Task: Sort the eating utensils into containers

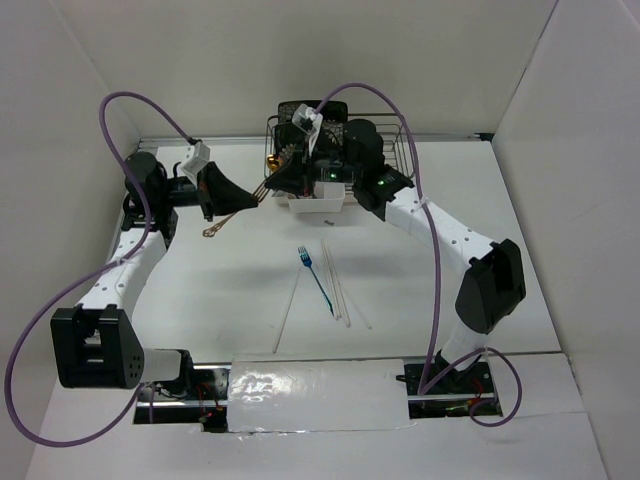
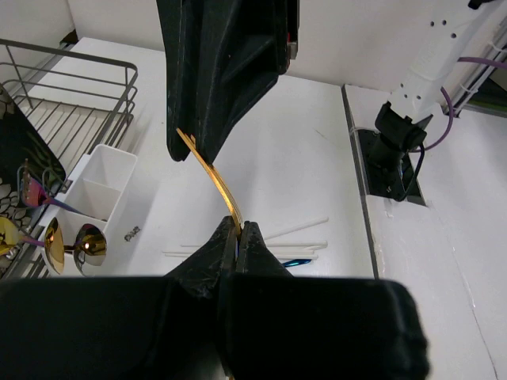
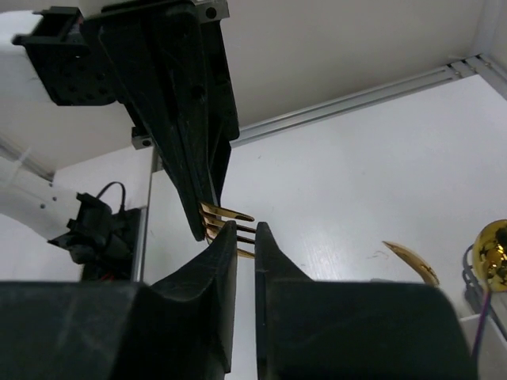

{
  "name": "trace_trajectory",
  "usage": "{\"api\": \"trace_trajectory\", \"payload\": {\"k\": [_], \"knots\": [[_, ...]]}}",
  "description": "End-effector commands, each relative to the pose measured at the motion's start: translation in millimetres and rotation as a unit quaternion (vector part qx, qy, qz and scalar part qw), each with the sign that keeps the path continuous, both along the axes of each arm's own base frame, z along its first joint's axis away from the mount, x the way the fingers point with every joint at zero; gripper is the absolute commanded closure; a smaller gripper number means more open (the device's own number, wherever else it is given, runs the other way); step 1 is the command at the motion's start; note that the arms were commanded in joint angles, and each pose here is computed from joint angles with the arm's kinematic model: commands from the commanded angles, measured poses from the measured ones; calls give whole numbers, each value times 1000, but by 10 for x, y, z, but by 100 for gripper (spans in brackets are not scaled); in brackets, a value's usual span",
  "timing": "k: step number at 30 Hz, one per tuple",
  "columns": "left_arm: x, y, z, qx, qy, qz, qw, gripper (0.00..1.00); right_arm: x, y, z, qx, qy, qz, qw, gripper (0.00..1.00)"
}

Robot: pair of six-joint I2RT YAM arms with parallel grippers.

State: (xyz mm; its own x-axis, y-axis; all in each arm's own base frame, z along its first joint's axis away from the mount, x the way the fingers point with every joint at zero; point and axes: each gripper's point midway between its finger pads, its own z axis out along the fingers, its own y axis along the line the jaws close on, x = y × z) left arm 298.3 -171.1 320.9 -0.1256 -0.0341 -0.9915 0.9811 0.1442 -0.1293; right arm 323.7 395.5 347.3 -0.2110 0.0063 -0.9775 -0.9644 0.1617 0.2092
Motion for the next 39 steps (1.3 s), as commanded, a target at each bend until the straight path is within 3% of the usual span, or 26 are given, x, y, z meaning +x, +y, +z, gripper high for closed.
{"api": "trace_trajectory", "payload": {"k": [1, 3, 8, 11, 15, 17, 18, 19, 26, 34, 39], "knots": [[-64, -28, 240, 5, -64, -27, 998, 100, -62, 11, 201, 4, -30, 12, 999, 91], [-54, -28, 233, 5, -56, -31, 998, 100, -90, 8, 213, 2, -36, 22, 999, 100], [-36, -29, 235, 5, -29, -39, 999, 92, -141, -38, 297, 1, -54, 27, 998, 100], [-4, -29, 224, 4, -19, -35, 999, 66, -106, -58, 247, -9, -51, 18, 999, 100], [-5, -29, 251, 4, -19, -33, 999, 55, -29, -115, 184, -18, -42, -3, 999, 100], [32, -27, 248, 3, -20, -28, 999, 29, 47, -162, 211, -13, -35, -19, 999, 100], [57, -26, 293, 3, -24, -22, 999, 10, 96, -175, 189, -15, -31, -29, 999, 100], [75, -25, 290, 3, -20, -17, 1000, 0, 143, -212, 171, -18, -22, -42, 999, 100], [267, 80, 458, -4, -22, 95, 995, 0, 575, -560, 349, -4, 45, -106, 993, 100], [320, 406, 561, -16, -28, 203, 979, 0, 582, -830, 649, -3, 101, -105, 989, 100], [324, 497, 474, -16, -12, 225, 974, 0, 571, -1042, 595, 13, 154, -53, 987, 100]]}}
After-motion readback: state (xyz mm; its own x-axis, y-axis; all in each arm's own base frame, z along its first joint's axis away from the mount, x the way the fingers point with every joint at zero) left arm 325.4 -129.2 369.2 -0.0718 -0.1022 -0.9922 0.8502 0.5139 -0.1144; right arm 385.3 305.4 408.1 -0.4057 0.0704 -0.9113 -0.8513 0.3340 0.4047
